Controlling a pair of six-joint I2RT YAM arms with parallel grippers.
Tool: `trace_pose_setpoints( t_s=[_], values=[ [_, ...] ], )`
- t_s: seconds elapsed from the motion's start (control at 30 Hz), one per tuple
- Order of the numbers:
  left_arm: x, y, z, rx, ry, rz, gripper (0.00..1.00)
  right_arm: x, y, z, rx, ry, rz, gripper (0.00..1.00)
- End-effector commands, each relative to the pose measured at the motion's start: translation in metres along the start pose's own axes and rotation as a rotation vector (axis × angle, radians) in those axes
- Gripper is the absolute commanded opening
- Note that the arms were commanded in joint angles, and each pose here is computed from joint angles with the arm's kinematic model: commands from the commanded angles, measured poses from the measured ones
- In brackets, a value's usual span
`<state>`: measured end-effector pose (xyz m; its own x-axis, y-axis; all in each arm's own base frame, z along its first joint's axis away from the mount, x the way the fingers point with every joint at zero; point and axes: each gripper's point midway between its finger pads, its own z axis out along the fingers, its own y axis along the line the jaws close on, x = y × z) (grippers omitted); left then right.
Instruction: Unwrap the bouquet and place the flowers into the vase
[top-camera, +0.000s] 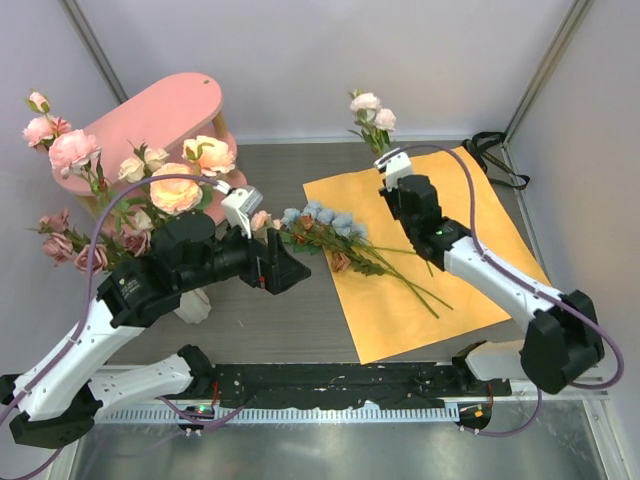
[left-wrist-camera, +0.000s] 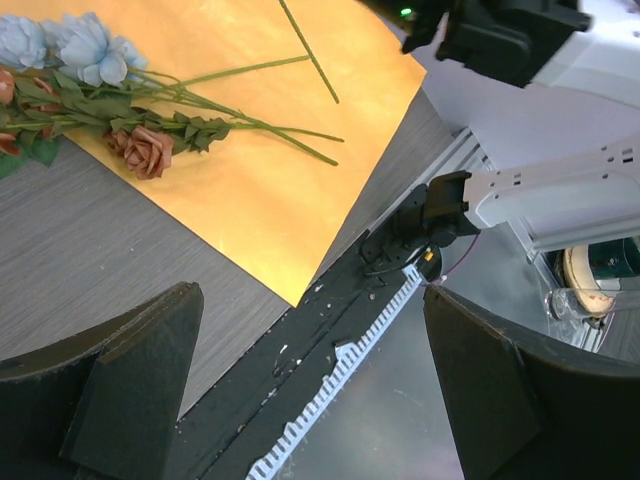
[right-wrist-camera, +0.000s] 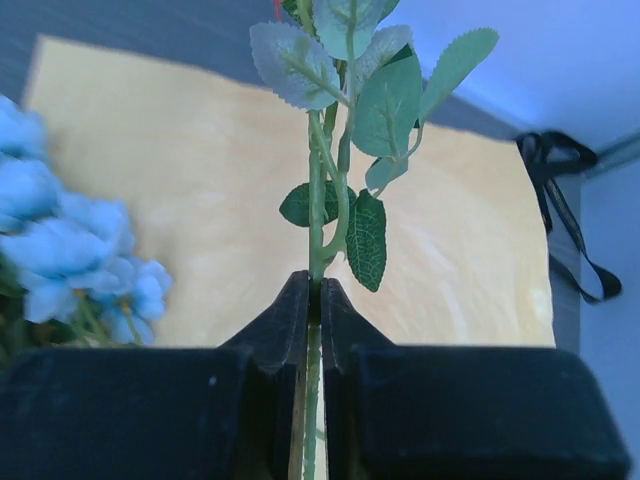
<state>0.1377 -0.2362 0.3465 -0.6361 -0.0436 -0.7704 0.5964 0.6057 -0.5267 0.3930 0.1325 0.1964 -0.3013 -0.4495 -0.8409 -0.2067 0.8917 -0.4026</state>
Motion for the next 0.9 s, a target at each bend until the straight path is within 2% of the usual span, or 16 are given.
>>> trace_pose_setpoints(
  t_s=[0.0, 0.03, 0.07, 0.13, 0.2, 0.23, 0.27, 0.3, 0.37, 0.5, 0.57, 0.67, 0.7, 0.73, 0.77, 0.87],
  values=[
    [-0.033, -0.017, -0.007, 0.05, -0.133, 0.005, 0.97, -0.093, 0.011, -0.05, -0.241, -0.248, 0.191, 0.01],
    [-0.039, -0.02, -0.009, 0.059, -0.161, 0.001, 0.97, -0.104, 0.024, -0.061, -0.336, -0.273, 0.265, 0.01],
    [-0.044, -0.02, -0.01, 0.06, -0.181, -0.001, 0.97, -0.124, 0.051, -0.091, -0.551, -0.353, 0.281, 0.01],
    [-0.054, -0.024, -0.012, 0.075, -0.23, -0.004, 0.98, -0.143, 0.073, -0.125, -0.752, -0.407, 0.412, 0.01],
    [-0.063, -0.026, -0.013, 0.078, -0.267, -0.019, 0.96, -0.163, 0.091, -0.171, -0.96, -0.526, 0.479, 0.01],
    [-0.066, -0.026, -0.013, 0.071, -0.279, -0.023, 0.92, -0.159, 0.106, -0.188, -1.052, -0.503, 0.562, 0.01],
    [-0.068, -0.025, -0.013, 0.067, -0.29, -0.035, 0.84, -0.174, 0.106, -0.211, -1.108, -0.597, 0.575, 0.01],
    [-0.071, -0.025, -0.014, 0.063, -0.304, -0.043, 0.73, -0.176, 0.112, -0.222, -1.145, -0.612, 0.593, 0.01],
    [-0.077, -0.023, -0.017, 0.052, -0.339, -0.066, 0.7, -0.179, 0.135, -0.256, -1.252, -0.642, 0.581, 0.01],
    [-0.081, -0.029, -0.018, 0.096, -0.373, -0.095, 0.79, -0.182, 0.163, -0.284, -1.309, -0.652, 0.553, 0.01],
    [-0.082, -0.029, -0.02, 0.092, -0.381, -0.107, 0.79, -0.185, 0.168, -0.29, -1.323, -0.655, 0.555, 0.01],
    [-0.081, -0.025, -0.025, 0.076, -0.39, -0.117, 0.69, -0.187, 0.176, -0.299, -1.35, -0.673, 0.555, 0.01],
    [-0.081, -0.025, -0.028, 0.076, -0.393, -0.117, 0.6, -0.186, 0.178, -0.299, -1.351, -0.674, 0.549, 0.01],
    [-0.081, -0.025, -0.029, 0.077, -0.397, -0.116, 0.55, -0.187, 0.181, -0.299, -1.351, -0.667, 0.55, 0.01],
    [-0.081, -0.025, -0.031, 0.079, -0.4, -0.115, 0.45, -0.185, 0.184, -0.298, -1.356, -0.655, 0.547, 0.01],
    [-0.081, -0.024, -0.037, 0.069, -0.406, -0.104, 0.37, -0.186, 0.19, -0.304, -1.38, -0.652, 0.533, 0.01]
  ],
)
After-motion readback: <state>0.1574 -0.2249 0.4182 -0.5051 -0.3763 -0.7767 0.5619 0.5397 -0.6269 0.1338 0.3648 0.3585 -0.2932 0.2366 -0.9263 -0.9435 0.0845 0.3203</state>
